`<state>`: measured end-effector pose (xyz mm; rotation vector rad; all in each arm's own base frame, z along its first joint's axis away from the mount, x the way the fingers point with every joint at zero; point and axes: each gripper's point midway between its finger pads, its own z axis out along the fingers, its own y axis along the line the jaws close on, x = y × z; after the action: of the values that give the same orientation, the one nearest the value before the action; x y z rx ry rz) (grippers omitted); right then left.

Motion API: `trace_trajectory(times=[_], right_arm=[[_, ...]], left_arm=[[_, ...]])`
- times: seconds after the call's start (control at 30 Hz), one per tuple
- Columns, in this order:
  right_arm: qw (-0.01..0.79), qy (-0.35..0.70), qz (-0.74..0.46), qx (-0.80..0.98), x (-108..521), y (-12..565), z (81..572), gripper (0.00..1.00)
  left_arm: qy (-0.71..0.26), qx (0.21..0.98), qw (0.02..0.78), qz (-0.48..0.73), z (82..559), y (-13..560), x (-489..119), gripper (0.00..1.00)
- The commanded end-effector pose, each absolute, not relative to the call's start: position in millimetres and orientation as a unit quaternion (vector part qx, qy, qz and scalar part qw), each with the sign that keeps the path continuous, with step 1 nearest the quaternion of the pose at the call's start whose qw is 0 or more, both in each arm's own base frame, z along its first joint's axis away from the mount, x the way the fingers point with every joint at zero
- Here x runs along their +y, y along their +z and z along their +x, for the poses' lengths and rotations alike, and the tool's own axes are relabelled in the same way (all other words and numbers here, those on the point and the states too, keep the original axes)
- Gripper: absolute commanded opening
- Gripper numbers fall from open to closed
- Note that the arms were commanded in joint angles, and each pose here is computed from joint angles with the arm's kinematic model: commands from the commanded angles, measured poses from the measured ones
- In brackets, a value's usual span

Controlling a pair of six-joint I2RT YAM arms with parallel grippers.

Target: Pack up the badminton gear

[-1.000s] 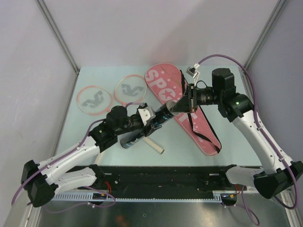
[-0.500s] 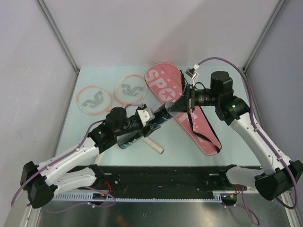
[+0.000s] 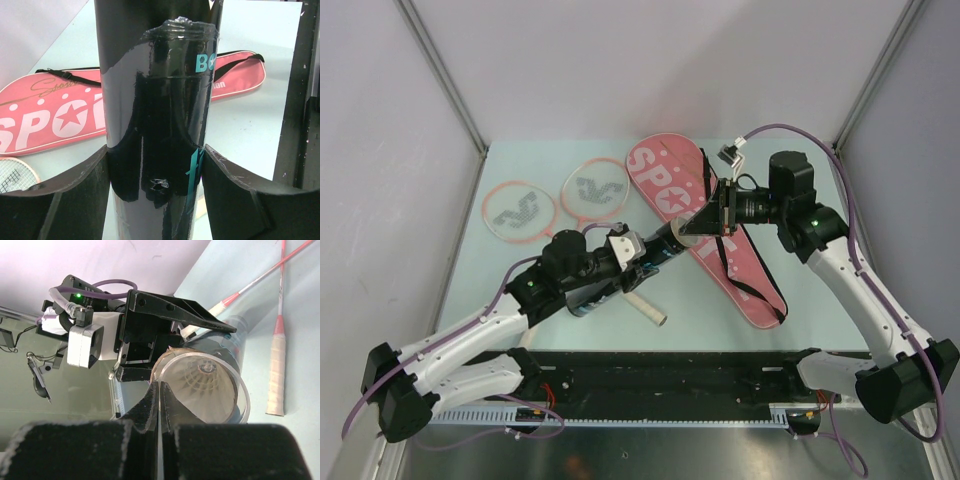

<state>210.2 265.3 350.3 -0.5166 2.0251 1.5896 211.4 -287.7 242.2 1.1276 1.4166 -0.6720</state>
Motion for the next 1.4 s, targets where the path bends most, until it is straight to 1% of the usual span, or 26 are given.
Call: trace_trajectory(times=[0.0,0.27,0.43,0.73,0.83,1.0,1.07,1.1,1.17,1.2,1.27,1.37], right_arm=[[0.243,0.6,-0.196,0.737,268.7,354.8,200.2,0.0],[0.209,0.63,-0.21,0.718,286.7,356.7,183.1,0.0],[0.196,0.643,-0.197,0.714,290.6,357.0,181.5,0.0],[0.185,0.668,-0.176,0.699,295.8,356.1,185.7,0.0],[0.164,0.697,-0.161,0.679,297.9,360.1,182.5,0.0],[0.143,0.715,-0.159,0.665,300.1,362.2,180.2,0.0],[0.113,0.725,-0.15,0.662,302.1,362.5,174.6,0.0],[0.115,0.733,-0.158,0.652,303.9,366.1,173.5,0.0],[0.079,0.74,-0.145,0.652,309.0,362.7,166.8,0.0],[0.079,0.746,-0.152,0.643,311.9,363.0,166.8,0.0],[0.046,0.756,-0.141,0.638,315.2,361.6,160.4,0.0],[0.039,0.762,-0.148,0.63,320.5,353.6,160.5,0.0]], left_arm=[[-0.304,0.526,0.626,0.489,203.8,287.5,-298.0,0.0],[-0.302,0.524,0.631,0.487,203.9,289.8,-296.3,0.0],[-0.303,0.52,0.633,0.486,202.5,292.0,-295.6,0.0],[-0.332,0.478,0.659,0.475,184.9,312.8,-291.0,0.0],[-0.345,0.46,0.674,0.464,179.2,320.7,-288.8,0.0],[-0.356,0.425,0.697,0.455,168.5,337.7,-283.1,0.01],[-0.362,0.41,0.703,0.454,163.7,340.4,-281.8,0.0],[-0.363,0.402,0.71,0.45,161.0,345.5,-279.2,0.0],[-0.37,0.39,0.716,0.445,156.7,349.0,-277.4,0.0],[-0.375,0.384,0.718,0.443,153.7,351.7,-276.2,0.0],[-0.382,0.373,0.72,0.444,148.6,354.6,-275.3,0.0],[-0.388,0.364,0.724,0.44,144.5,359.2,-273.2,0.0]])
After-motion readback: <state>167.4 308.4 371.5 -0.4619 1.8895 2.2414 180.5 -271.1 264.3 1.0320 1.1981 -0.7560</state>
